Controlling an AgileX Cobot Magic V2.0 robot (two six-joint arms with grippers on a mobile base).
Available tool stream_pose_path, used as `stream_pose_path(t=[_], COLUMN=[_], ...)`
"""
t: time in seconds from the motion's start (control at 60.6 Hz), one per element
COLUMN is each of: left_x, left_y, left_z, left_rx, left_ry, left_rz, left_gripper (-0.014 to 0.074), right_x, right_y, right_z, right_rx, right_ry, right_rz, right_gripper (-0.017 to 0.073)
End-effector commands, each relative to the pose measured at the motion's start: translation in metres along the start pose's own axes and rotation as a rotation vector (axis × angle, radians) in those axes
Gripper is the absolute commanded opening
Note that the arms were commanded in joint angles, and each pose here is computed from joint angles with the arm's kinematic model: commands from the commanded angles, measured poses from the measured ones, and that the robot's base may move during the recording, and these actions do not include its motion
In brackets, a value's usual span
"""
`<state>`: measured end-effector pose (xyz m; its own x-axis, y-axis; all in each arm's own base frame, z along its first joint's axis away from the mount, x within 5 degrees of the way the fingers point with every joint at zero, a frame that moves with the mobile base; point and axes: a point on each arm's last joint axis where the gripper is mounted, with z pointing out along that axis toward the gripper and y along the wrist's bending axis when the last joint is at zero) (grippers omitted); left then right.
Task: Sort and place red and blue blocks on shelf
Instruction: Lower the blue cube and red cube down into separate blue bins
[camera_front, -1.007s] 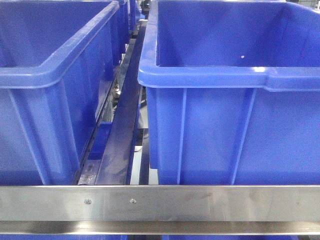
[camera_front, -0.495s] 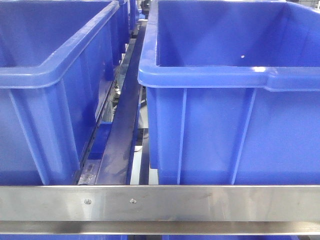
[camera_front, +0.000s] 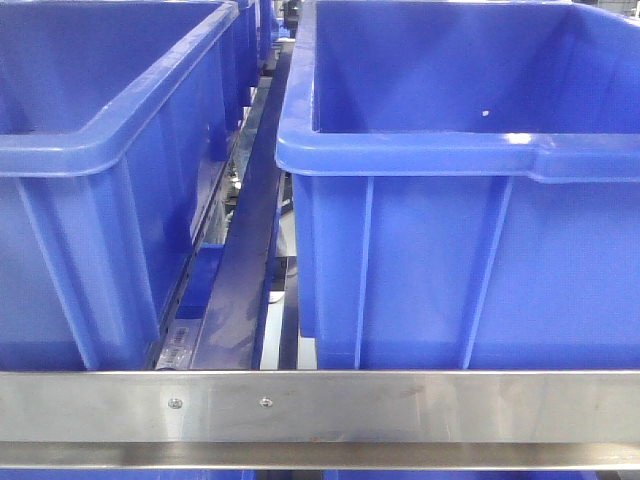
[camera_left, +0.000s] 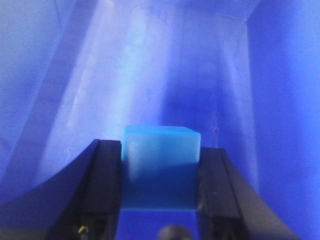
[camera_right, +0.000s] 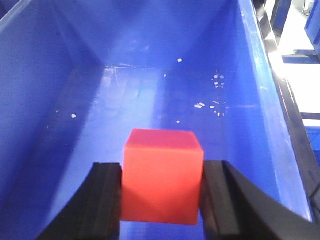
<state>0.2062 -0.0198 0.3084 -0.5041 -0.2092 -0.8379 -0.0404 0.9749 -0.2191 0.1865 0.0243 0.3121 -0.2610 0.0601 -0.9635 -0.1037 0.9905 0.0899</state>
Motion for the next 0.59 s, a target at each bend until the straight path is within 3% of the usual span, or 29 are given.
stream_pose_path(t=[0.0, 0.33, 0.446, 0.578], left_x=[-0.0216, -0.0247, -0.0249, -0.0244], left_y=[-0.0058, -0.0071, -0.0073, -0.0073], left_z=[-0.0076, -0.0082, -0.0069, -0.0052], left_rx=[0.043, 0.060, 0.064, 0.063], left_ry=[-0.147, -0.182, -0.182, -0.176], left_rz=[-0.010, -0.033, -0.044, -0.047], left_gripper=[0.0122, 0.0125, 0.0128, 0.0169], right_x=[-0.0234, -0.0232, -0.0233, -0.0231], right_y=[0.0032, 0.0032, 0.0032, 0.0032], right_z=[-0.0044, -0.0041, -0.0041, -0.0037], right_rx=[-0.021, -0.020, -0.021, -0.020], right_ry=[-0.143, -0.141, -0.143, -0.141], right_rz=[-0.021, -0.021, -0.021, -0.021], right_gripper=[0.0057, 0.0090, 0.0221, 0.0454])
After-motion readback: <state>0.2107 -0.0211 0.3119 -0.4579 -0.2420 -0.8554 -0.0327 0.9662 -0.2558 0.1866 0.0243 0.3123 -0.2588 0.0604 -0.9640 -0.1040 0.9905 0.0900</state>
